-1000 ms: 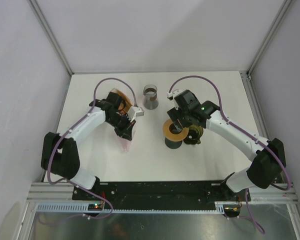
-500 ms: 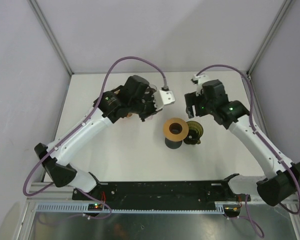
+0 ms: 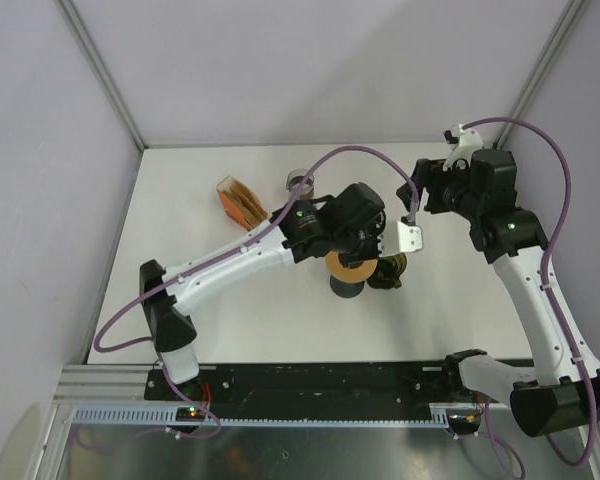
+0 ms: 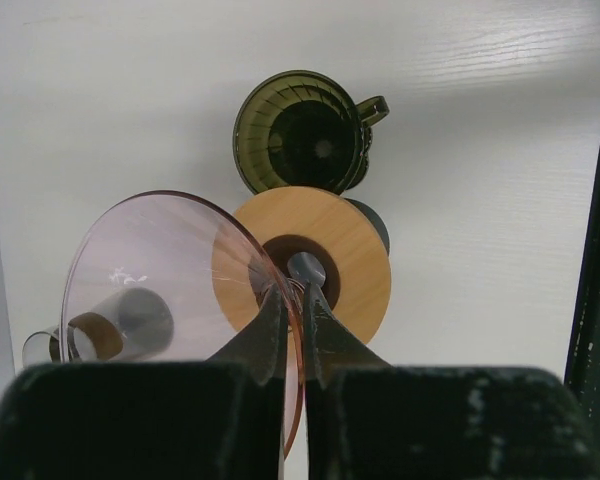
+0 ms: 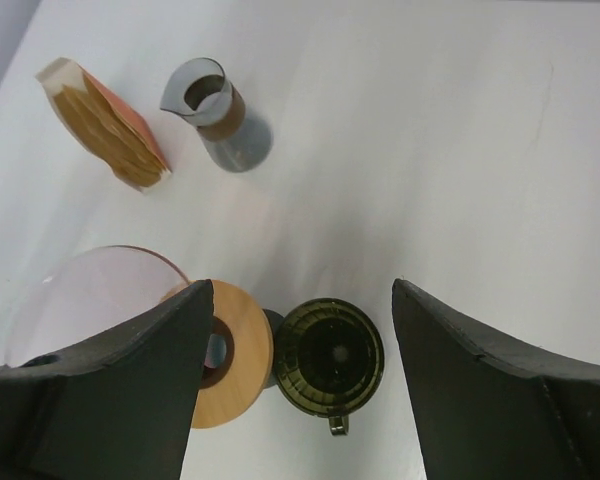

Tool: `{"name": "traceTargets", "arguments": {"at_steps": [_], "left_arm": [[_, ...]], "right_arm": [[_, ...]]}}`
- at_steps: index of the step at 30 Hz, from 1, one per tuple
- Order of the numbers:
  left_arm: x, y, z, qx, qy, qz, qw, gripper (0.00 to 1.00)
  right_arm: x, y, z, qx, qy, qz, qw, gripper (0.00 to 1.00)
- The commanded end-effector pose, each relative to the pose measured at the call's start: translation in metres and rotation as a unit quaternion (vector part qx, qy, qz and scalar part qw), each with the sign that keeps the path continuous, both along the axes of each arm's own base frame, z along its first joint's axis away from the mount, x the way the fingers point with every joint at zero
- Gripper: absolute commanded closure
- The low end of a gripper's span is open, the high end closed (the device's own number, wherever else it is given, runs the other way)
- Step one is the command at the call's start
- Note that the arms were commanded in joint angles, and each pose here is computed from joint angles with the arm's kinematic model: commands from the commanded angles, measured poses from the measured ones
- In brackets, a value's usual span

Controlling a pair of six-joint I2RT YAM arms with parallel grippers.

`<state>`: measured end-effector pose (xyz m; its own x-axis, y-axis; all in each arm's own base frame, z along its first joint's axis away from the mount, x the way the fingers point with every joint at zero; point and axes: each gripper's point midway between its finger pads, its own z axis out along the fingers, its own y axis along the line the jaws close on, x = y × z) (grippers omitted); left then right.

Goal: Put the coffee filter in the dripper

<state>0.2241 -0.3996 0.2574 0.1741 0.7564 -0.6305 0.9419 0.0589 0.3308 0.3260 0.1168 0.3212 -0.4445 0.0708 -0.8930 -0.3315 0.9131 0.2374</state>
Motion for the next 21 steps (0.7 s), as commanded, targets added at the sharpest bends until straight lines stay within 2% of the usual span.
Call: {"name": "traceTargets", "arguments": {"at_steps": [1, 7, 21], "left_arm": [[0.014, -0.016, 0.035, -0.057, -0.041, 0.016, 0.997, 1.00], [0.014, -0.021, 0.022, -0.059, -0.032, 0.026, 0.997, 1.00], [0.004, -0.013, -0.008, -0.053, -0.006, 0.028, 0.998, 1.00]], "right_arm": [[-0.004, 0.015, 0.015, 0.040, -0.022, 0.043, 0.998, 0.23], [-0.006, 0.027, 0.004, 0.051, -0.002, 0.080, 0.996, 0.23], [-0.008, 0.039, -0.006, 0.054, 0.012, 0.107, 0.993, 0.24]]}}
